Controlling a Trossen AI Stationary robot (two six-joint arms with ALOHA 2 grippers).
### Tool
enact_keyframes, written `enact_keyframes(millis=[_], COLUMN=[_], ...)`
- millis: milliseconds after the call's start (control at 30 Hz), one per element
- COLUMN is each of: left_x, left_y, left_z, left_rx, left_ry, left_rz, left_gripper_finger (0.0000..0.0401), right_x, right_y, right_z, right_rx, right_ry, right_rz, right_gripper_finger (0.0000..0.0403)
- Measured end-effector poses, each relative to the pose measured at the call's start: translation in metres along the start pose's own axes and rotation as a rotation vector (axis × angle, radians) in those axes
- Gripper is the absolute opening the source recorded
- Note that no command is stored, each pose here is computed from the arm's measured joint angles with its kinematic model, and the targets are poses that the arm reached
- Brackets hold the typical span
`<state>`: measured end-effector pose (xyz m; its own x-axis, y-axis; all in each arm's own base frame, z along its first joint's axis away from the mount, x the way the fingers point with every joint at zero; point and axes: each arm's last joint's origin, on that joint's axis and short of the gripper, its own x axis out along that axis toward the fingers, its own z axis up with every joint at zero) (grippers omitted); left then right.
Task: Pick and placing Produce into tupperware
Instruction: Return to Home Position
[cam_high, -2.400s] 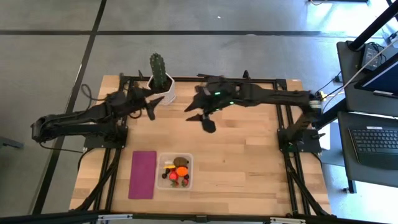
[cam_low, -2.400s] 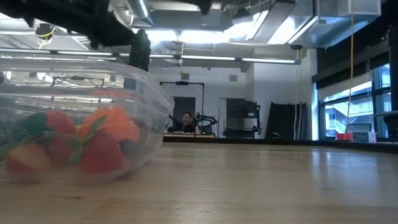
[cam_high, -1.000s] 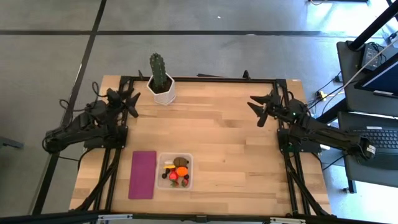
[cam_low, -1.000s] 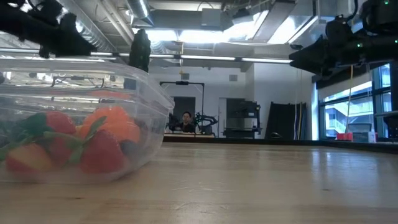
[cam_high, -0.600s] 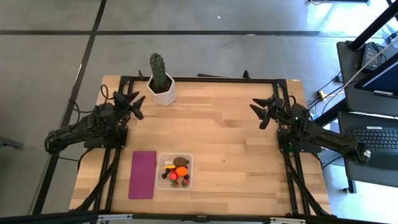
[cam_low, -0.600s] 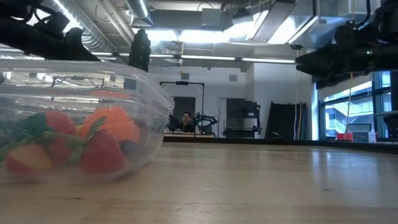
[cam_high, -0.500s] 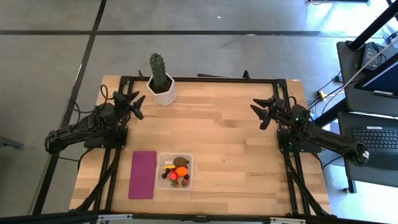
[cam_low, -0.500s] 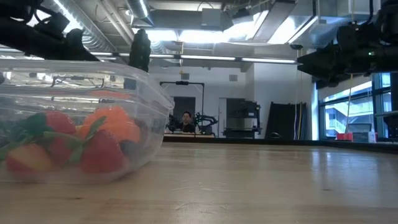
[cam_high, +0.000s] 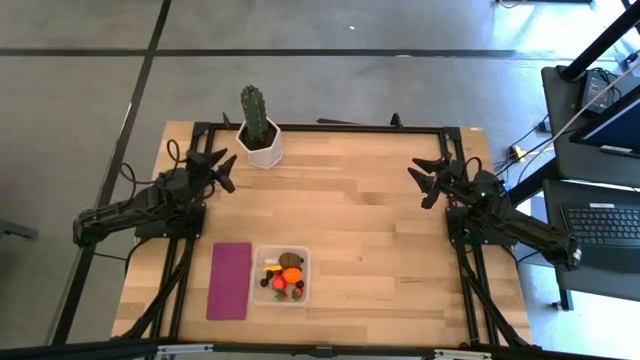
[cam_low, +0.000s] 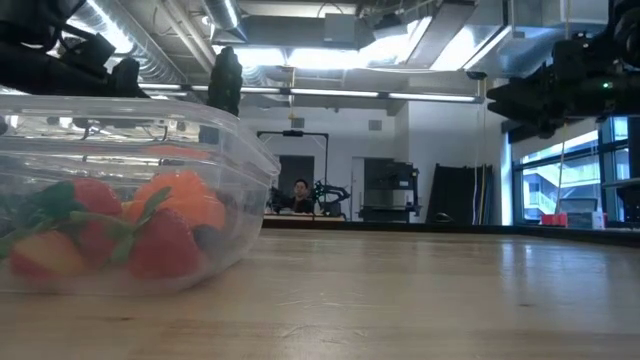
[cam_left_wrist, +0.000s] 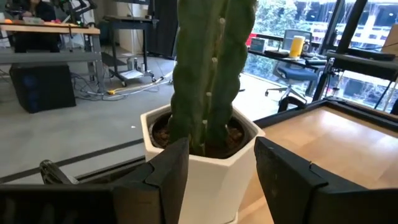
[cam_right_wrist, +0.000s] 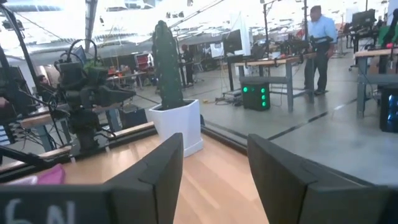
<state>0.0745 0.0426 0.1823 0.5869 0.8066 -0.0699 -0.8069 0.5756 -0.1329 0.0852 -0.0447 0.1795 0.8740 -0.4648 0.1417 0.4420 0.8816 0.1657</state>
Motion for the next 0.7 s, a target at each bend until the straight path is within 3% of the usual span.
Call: enact_keyframes(millis=[367, 700], left_x=[0.0030, 0.0030], left_y=[-0.0006, -0.0017], left_z=[-0.0086, -0.0091], left_rx=[-0.020, 0.012], left_ry=[0.000, 0.010], left_rz=[0.001, -0.041], left_gripper_finger=[0.0176, 0.0176], right_x=[-0.0001, 0.0000], right_y=[-0.0001, -0.0003], right_z=[-0.0005, -0.0006], right_rx=[0.005, -0.068], right_ry=[0.005, 0.006], right_rz=[-0.001, -0.010], right_gripper_finger=[0.0181, 0.0181])
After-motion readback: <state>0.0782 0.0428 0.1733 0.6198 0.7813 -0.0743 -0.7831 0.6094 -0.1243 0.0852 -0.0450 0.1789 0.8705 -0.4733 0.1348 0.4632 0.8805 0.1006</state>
